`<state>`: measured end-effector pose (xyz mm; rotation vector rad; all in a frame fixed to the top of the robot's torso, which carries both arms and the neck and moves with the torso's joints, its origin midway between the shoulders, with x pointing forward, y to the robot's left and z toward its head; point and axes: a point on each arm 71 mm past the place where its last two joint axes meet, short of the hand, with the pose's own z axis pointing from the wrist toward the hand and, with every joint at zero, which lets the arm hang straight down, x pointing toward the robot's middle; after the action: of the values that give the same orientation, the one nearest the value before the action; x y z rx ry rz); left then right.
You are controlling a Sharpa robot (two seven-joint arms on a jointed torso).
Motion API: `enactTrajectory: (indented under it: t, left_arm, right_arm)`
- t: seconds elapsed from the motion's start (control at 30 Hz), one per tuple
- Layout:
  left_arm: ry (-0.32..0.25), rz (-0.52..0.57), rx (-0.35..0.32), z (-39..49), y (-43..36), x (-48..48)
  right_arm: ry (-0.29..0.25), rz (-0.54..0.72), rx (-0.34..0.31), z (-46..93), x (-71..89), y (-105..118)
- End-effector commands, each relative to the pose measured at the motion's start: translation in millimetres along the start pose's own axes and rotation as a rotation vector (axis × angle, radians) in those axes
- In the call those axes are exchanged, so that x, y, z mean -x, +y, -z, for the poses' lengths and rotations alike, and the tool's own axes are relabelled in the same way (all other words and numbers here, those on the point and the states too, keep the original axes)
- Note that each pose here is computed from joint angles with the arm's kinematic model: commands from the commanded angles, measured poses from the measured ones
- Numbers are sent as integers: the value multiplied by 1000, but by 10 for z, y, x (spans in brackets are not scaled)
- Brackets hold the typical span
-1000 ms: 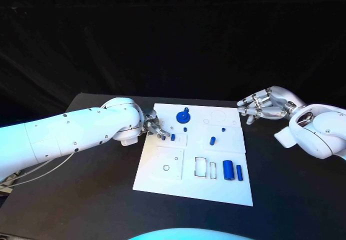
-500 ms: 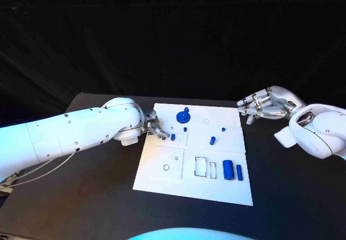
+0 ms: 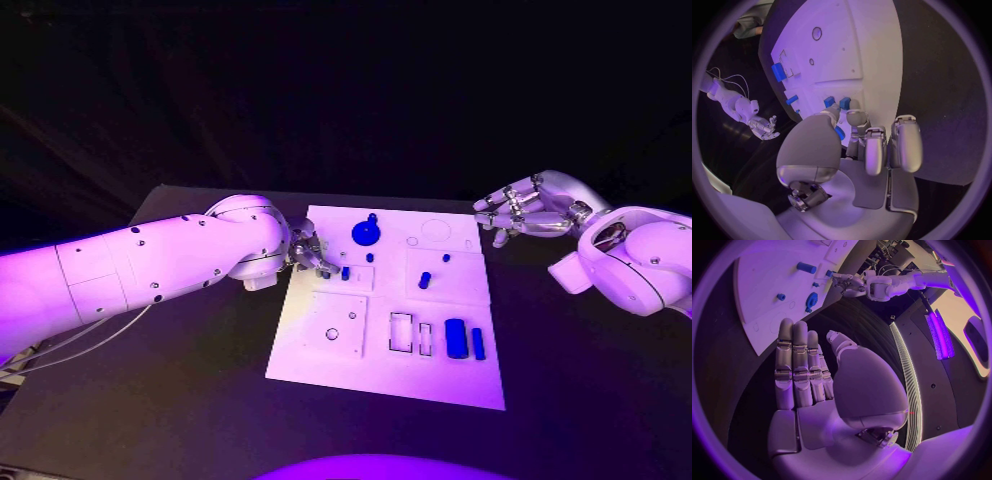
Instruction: Assemble the parts on the task board
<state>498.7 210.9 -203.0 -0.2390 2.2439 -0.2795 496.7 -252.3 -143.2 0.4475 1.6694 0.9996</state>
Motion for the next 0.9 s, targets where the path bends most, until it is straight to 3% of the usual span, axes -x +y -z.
enactTrajectory:
  t: [0.03, 0.9]
  left_arm:
    - [21, -12, -13, -2, -18, -25]
    - [41, 58, -36, 10, -49, -49]
  right_arm:
    - [9, -2, 3, -2, -8, 2]
    - [7, -1, 0, -8, 1, -11]
